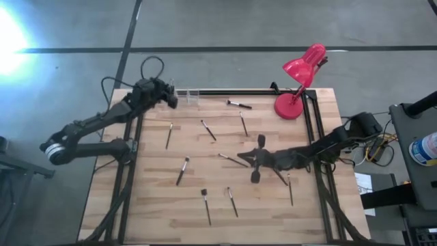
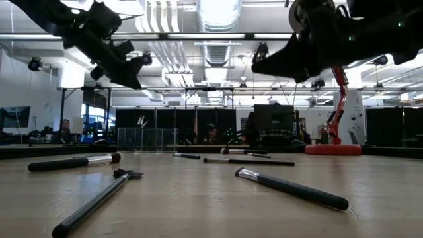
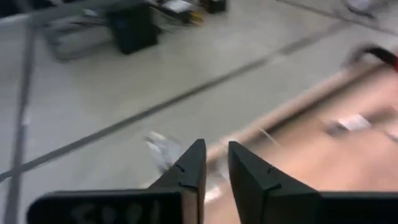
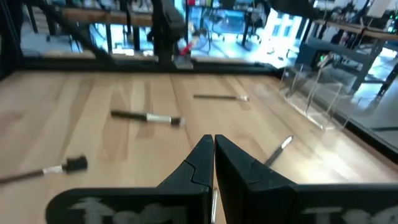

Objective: Put items in baskets/containers
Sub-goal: Put the black powder brush into the transparent organizer

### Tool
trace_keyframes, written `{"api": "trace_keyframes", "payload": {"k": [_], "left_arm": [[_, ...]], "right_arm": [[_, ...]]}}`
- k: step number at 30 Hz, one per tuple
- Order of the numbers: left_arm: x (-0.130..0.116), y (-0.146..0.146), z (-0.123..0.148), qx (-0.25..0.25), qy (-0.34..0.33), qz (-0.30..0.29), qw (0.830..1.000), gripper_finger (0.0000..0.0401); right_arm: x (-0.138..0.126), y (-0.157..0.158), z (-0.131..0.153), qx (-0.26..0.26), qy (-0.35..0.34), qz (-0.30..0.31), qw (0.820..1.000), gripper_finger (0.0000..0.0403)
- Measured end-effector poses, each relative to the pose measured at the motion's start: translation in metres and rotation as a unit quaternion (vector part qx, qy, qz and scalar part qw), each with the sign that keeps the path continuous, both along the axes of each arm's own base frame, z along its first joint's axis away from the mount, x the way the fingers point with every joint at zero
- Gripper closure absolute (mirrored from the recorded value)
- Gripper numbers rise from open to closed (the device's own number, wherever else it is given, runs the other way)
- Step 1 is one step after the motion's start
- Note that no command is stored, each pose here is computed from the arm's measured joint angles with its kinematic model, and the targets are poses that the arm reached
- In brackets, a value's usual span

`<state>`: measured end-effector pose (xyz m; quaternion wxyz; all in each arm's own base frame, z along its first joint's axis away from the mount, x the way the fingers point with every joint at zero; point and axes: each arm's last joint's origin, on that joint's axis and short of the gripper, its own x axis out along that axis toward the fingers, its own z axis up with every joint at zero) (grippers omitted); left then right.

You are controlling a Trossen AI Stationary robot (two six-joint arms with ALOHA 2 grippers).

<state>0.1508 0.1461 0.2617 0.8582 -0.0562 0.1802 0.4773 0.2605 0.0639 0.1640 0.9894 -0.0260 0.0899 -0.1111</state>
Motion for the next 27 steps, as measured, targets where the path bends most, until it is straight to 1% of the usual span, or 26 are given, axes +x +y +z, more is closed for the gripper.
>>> {"api": "trace_keyframes", "payload": {"k": [3,5,9,12,16,20,23,27], "left_arm": [[0.013,-0.025,-0.005,-0.029,0.026,-0.060,0.997,0.0378],[0.022,-0.044,-0.010,-0.043,0.043,-0.089,0.994,0.0394],[0.037,-0.088,-0.017,-0.047,0.080,-0.137,0.986,0.0398],[0.042,-0.123,-0.023,-0.054,0.086,-0.176,0.979,0.0400],[0.044,-0.165,-0.031,-0.059,0.062,-0.238,0.967,0.0401],[0.040,-0.196,-0.045,-0.078,0.026,-0.297,0.951,0.0401],[0.033,-0.208,-0.057,-0.108,0.014,-0.310,0.944,0.0401],[0.027,-0.216,-0.068,-0.156,-0.003,-0.299,0.942,0.0401]], "right_arm": [[0.001,0.000,-0.005,-0.003,0.009,0.000,1.000,0.0394],[0.002,0.001,-0.008,-0.004,0.013,0.000,1.000,0.0394],[0.004,0.001,-0.011,-0.006,0.019,0.000,1.000,0.0394],[0.004,0.001,-0.014,-0.014,0.027,0.003,1.000,0.0394],[0.004,0.003,-0.021,-0.017,0.039,0.031,0.999,0.0394],[0.006,0.004,-0.028,-0.012,0.029,0.042,0.999,0.0394],[0.006,0.004,-0.034,-0.013,0.024,0.043,0.999,0.0394],[0.006,0.004,-0.042,-0.010,0.024,0.042,0.999,0.0394]]}}
